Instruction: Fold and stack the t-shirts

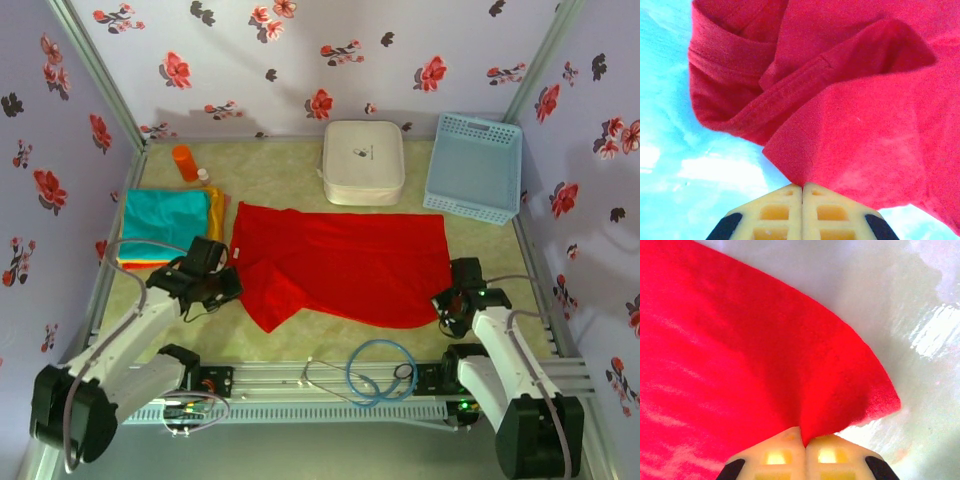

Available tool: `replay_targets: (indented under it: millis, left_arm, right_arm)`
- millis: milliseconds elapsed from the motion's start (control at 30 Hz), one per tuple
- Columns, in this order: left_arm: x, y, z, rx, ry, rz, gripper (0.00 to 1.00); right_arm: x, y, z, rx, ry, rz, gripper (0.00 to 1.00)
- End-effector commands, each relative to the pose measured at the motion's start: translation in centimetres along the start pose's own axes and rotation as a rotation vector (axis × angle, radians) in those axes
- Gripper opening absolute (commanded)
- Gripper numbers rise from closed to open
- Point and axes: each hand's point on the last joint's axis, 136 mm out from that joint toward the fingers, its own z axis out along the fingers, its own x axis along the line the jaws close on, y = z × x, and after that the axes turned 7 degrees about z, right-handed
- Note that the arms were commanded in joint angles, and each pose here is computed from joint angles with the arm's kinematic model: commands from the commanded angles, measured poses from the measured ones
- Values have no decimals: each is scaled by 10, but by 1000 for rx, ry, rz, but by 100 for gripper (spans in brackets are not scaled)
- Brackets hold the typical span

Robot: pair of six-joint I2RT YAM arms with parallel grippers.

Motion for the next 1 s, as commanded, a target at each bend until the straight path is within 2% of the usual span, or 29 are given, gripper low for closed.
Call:
replay_targets:
  millis: [0, 200, 367, 567, 700, 967]
  left_arm:
    - [8, -9, -23, 15, 29, -24, 0]
    - [7, -19, -28, 47, 9, -22, 0]
    - [-1, -14, -47, 20, -17, -27, 0]
    - [-33, 21, -79, -55, -76, 11, 0]
    - [-47, 49, -92, -103, -53, 44, 0]
    - [-59, 91, -90, -138, -18, 74, 0]
  right_arm:
    - [3, -4, -12, 29, 11, 8, 1]
    - [9, -4, -16, 42, 31, 16, 0]
    - [16, -6, -22, 67, 46, 34, 1]
    - [32, 0, -34, 62, 66, 46, 1]
    - [46, 4, -33, 84, 55, 15, 2]
    - [65, 15, -13, 110, 9, -3, 0]
